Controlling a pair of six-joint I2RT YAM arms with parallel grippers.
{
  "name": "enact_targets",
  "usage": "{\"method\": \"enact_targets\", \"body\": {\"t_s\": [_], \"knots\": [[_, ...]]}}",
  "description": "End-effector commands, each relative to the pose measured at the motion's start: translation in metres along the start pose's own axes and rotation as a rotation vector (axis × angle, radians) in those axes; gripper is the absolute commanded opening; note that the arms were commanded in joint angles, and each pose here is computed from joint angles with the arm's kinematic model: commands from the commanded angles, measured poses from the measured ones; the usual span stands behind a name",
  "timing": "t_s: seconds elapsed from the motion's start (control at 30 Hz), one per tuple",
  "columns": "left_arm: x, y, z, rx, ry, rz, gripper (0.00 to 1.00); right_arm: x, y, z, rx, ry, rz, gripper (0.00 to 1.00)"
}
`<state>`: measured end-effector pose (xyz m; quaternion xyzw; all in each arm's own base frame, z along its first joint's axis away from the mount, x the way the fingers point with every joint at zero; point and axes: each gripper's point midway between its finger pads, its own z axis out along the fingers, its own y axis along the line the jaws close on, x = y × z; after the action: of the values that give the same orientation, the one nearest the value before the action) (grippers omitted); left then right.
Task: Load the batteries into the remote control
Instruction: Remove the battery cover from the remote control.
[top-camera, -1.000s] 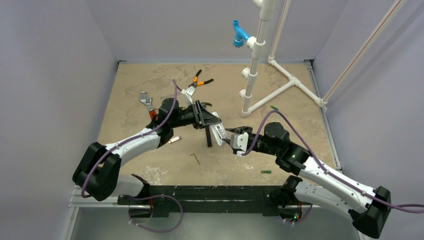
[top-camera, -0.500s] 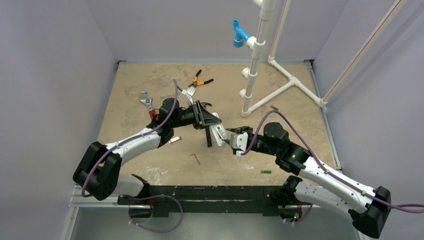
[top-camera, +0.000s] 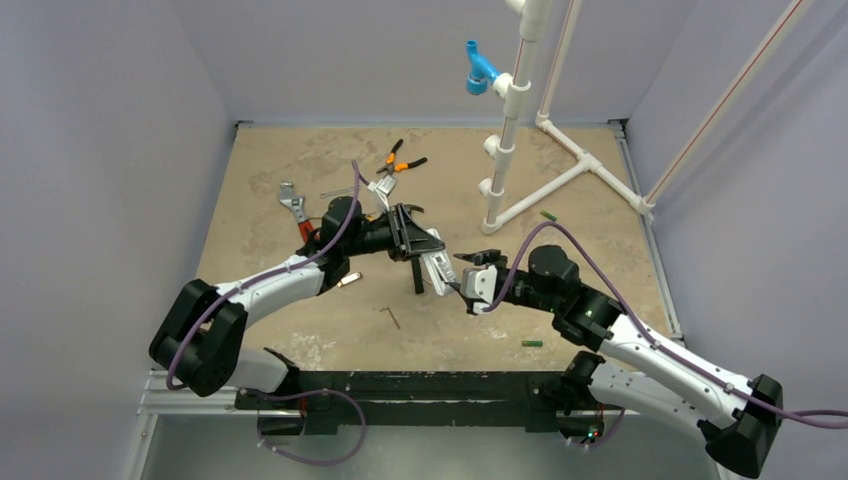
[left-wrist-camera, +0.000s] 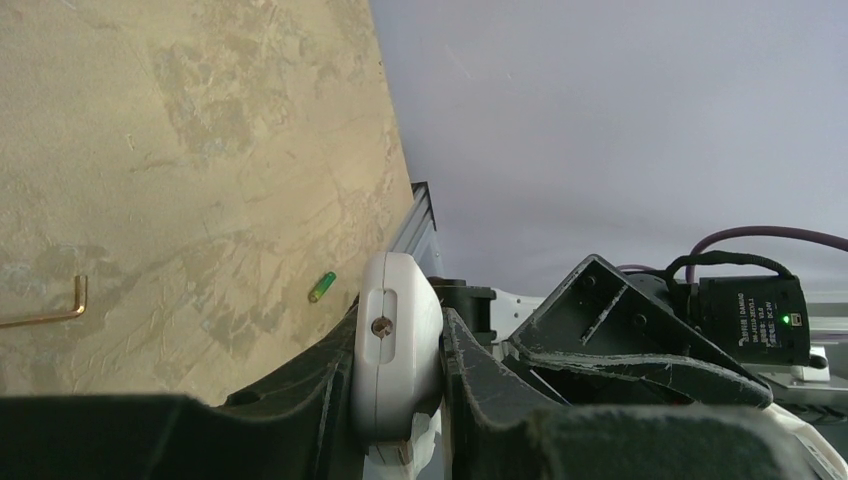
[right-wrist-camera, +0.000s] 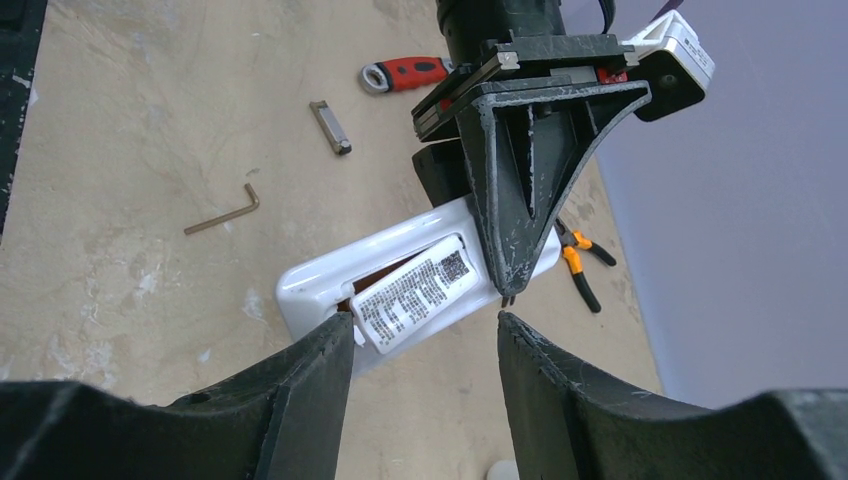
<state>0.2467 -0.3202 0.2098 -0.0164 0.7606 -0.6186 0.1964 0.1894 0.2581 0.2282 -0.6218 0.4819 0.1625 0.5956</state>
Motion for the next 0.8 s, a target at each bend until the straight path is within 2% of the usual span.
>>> {"method": "enact_targets", "body": {"t_s": [0.0,0.77], "knots": [[-0.002,-0.032,0.002,0.094,0.022,0.036,0.00,0.000,-0.006,-0.005,0.029,0.007,-0.020,0.53],[-0.002,-0.031,0.004,0.105,0.022,0.030,0.00,-0.004,0.005,-0.010,-0.014,-0.020,-0.012,0.55]]}}
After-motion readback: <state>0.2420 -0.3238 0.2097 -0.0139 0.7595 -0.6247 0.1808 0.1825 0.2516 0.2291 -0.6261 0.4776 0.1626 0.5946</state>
